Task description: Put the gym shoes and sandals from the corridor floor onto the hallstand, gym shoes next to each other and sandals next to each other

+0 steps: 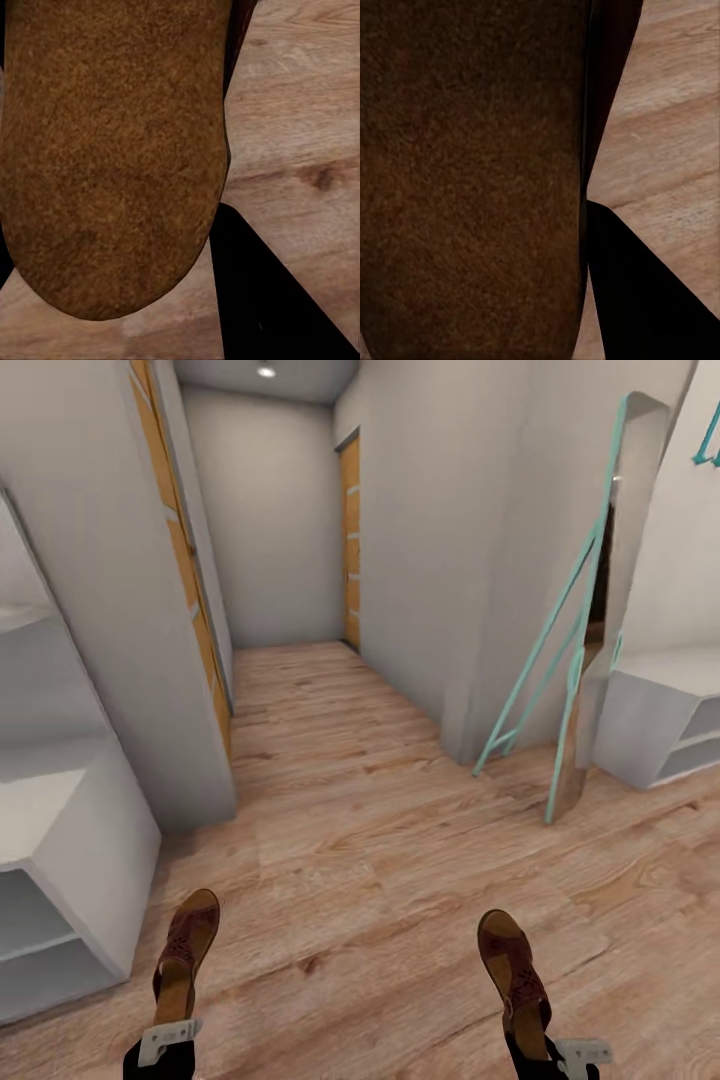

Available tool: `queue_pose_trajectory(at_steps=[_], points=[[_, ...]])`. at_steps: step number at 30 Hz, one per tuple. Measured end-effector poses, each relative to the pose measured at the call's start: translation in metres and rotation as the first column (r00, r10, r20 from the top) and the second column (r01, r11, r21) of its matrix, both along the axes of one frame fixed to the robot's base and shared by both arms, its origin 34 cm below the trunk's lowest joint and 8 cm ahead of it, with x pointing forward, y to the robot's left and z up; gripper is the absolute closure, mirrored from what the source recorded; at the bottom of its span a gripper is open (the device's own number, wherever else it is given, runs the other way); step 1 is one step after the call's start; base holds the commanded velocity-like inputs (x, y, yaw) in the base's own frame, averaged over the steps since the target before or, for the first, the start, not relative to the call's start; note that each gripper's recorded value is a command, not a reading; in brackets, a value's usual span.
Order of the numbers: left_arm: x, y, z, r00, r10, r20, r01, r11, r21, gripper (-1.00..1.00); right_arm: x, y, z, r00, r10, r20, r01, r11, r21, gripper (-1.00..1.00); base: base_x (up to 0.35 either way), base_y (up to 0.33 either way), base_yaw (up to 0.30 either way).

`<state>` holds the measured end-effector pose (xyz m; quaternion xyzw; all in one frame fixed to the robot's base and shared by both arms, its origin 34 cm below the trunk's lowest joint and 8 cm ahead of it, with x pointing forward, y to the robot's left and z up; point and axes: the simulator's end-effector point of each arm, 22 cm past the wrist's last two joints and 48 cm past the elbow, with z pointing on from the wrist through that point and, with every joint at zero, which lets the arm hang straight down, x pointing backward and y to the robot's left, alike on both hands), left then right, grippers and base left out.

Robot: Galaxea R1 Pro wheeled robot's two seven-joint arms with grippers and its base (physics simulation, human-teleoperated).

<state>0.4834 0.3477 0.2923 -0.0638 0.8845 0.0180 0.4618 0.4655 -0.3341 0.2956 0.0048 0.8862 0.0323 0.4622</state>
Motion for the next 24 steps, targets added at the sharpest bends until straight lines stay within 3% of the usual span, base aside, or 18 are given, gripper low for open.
queue_pose_trajectory(at_steps=[11, 24], points=[[-0.0003, 0.0001, -0.0004, 1.000, 0.000, -0.001, 0.000, 1.000, 0.000, 1.00, 0.0001, 0.0000, -0.0002, 1.000, 0.000, 0.000, 0.000, 1.000, 0.000, 1.00, -0.207, -0.170, 0.276], [-0.0006, 0.0012, -0.0001, 1.000, 0.001, -0.001, -0.001, 1.000, 0.002, 1.00, -0.0002, 0.0001, -0.0001, 1.000, 0.000, 0.000, 0.000, 1.000, 0.000, 1.00, -0.029, -0.011, 0.276]])
